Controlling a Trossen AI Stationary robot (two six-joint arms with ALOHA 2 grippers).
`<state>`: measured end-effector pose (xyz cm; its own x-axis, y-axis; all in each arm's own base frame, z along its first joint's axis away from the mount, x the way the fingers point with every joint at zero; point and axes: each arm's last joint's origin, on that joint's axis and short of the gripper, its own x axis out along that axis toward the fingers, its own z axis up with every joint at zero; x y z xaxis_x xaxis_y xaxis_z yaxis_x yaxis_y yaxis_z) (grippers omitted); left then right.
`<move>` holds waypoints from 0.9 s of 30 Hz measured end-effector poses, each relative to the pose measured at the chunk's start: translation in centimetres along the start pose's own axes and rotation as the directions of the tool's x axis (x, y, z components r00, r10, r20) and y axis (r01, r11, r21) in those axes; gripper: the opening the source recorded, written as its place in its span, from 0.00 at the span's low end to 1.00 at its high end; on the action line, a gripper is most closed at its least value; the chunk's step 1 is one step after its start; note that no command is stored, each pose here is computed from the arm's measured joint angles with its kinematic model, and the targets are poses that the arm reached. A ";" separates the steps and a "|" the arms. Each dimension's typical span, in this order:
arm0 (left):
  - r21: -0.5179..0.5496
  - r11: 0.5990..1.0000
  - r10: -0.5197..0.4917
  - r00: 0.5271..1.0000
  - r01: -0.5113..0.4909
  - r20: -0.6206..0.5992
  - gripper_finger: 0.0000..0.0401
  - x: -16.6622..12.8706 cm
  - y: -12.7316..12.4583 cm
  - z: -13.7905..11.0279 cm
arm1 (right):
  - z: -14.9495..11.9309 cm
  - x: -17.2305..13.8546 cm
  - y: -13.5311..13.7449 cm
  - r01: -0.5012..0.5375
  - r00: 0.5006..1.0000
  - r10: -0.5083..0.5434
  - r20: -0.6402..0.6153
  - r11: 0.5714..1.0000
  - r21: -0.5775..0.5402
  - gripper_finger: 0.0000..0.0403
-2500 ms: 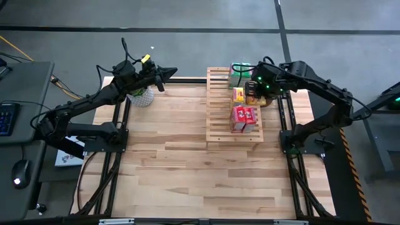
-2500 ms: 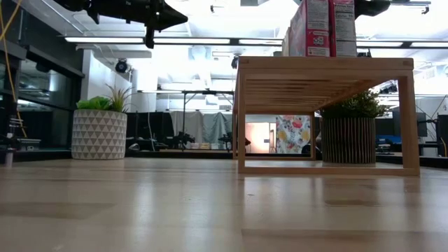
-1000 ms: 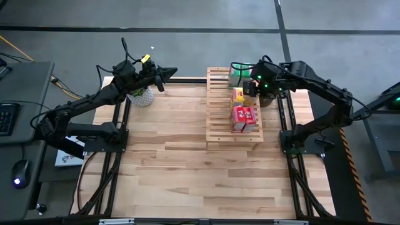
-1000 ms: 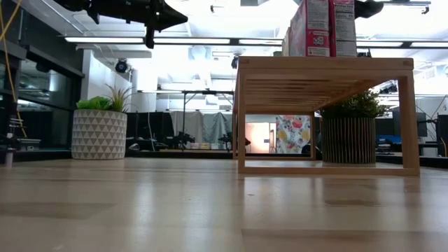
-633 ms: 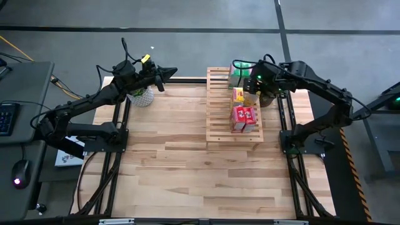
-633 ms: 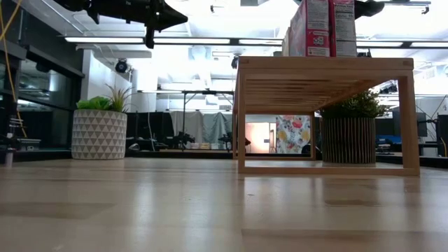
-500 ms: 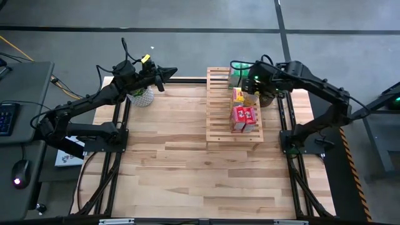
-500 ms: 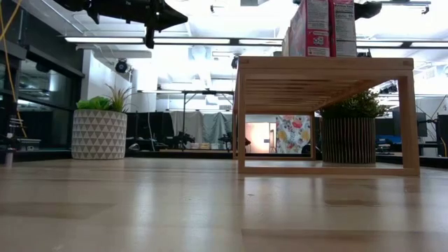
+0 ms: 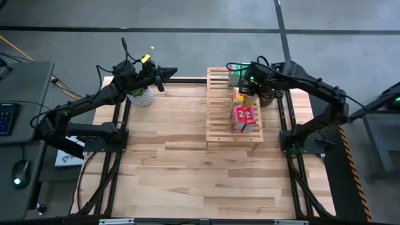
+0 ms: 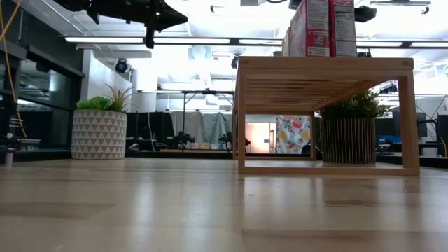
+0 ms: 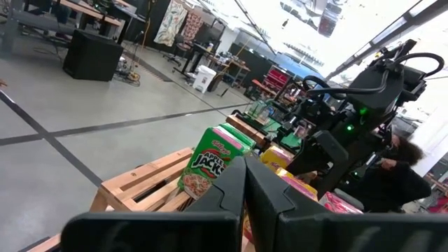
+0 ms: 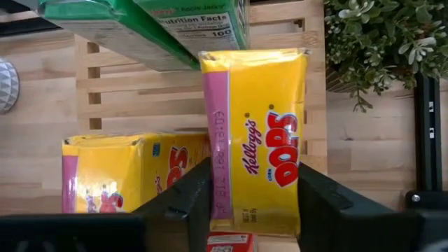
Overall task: Stack cereal on shelf
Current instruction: Put the yellow cereal box on the shelf
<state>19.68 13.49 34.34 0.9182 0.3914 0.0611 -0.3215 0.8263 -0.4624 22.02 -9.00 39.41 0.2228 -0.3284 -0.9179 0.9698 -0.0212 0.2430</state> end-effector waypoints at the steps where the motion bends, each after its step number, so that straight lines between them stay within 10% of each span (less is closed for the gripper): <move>1: 0.000 1.000 -0.001 1.000 0.001 0.000 0.00 0.0 0.0 0.0 | 0.0 -0.1 -0.1 -0.004 1.000 0.004 -0.003 1.000 0.000 0.35; 27: 0.000 1.000 0.004 1.000 -0.004 0.003 0.00 0.0 0.0 0.0 | -2.1 -1.0 0.4 -0.051 0.998 0.050 -0.049 0.999 -0.012 0.34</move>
<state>19.67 13.50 34.34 0.9163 0.3956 0.0619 -0.3249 0.8249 -0.4625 22.37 -6.68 39.72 0.2759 -0.2829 -0.9186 0.9583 0.0066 0.2857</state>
